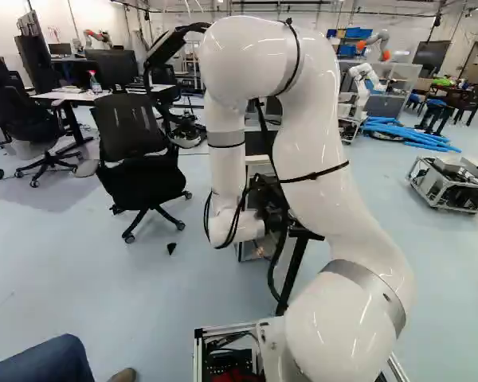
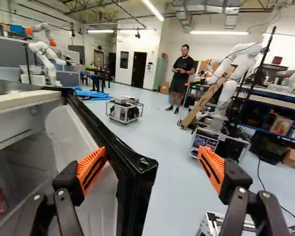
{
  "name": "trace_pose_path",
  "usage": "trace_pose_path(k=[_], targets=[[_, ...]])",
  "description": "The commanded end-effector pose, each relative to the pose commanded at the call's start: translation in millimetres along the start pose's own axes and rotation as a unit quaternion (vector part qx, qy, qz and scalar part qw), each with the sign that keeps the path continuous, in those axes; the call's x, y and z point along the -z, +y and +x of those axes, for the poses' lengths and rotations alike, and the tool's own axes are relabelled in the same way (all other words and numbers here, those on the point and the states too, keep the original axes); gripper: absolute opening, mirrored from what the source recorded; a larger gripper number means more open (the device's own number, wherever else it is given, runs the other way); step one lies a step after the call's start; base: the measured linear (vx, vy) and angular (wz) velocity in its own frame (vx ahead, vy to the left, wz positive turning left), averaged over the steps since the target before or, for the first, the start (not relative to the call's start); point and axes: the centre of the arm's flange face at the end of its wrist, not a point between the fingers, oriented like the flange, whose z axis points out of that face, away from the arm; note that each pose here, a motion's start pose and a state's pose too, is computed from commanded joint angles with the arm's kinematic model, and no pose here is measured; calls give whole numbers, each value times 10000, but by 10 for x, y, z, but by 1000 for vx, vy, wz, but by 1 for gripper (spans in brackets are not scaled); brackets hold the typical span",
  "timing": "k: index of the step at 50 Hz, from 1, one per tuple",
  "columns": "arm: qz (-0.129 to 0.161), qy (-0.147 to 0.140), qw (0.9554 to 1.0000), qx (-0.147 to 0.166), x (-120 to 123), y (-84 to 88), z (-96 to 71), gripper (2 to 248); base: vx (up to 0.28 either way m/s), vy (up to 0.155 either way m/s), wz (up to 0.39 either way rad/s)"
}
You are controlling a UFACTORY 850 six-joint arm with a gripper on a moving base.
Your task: Grab a drink from the fridge
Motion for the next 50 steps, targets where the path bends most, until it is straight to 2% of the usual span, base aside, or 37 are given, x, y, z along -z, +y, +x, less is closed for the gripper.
trace_pose_path(k=[12, 23, 32, 43, 50], targets=[[-704, -113, 9973, -155, -211, -68, 46, 247, 0, 0, 0], [-1420, -279, 9886, -424, -447, -212, 129, 247, 0, 0, 0], [-1970, -457, 9771, -660, -661, -328, 190, 247, 0, 0, 0], [-2562, -712, 9591, -969, -952, -467, 255, 247, 0, 0, 0], [-2827, -846, 9485, -1155, -1144, -551, 292, 247, 0, 0, 0]])
